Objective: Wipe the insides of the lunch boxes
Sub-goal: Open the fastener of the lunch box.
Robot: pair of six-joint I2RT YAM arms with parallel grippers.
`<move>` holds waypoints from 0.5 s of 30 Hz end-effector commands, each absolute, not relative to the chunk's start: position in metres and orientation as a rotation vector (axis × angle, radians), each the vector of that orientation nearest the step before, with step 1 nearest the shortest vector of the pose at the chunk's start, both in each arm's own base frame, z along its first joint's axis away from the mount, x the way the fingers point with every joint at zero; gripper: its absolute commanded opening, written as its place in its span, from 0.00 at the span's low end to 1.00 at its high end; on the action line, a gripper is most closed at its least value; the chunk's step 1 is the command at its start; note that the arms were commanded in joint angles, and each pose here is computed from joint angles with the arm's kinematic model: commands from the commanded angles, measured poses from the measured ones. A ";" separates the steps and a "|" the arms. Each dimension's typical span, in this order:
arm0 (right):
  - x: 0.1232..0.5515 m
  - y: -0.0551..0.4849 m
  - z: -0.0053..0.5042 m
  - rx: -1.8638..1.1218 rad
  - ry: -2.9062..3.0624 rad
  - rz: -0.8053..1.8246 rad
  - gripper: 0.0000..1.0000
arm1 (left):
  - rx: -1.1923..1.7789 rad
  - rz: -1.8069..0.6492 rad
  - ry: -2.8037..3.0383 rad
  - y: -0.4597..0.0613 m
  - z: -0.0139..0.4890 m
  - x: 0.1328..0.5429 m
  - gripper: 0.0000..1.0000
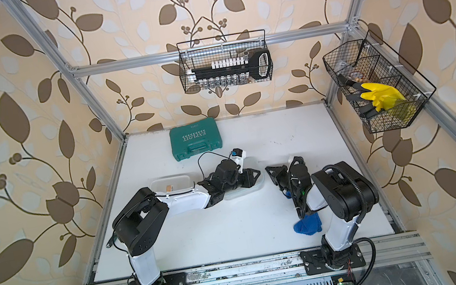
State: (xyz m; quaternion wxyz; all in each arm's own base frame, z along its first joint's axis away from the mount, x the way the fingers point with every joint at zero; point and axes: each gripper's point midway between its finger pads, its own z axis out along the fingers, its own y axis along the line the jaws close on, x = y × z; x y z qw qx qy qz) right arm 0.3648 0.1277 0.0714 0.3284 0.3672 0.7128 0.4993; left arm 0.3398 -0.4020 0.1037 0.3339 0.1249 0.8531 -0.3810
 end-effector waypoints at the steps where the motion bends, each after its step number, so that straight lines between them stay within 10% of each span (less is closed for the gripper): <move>1: 0.364 0.130 0.082 0.918 1.859 1.304 0.17 | 0.328 -0.868 2.567 -0.372 0.020 0.294 0.46; 15: 0.360 0.106 0.105 0.776 2.133 0.994 0.62 | 0.293 -0.791 2.388 -0.345 0.153 0.342 0.99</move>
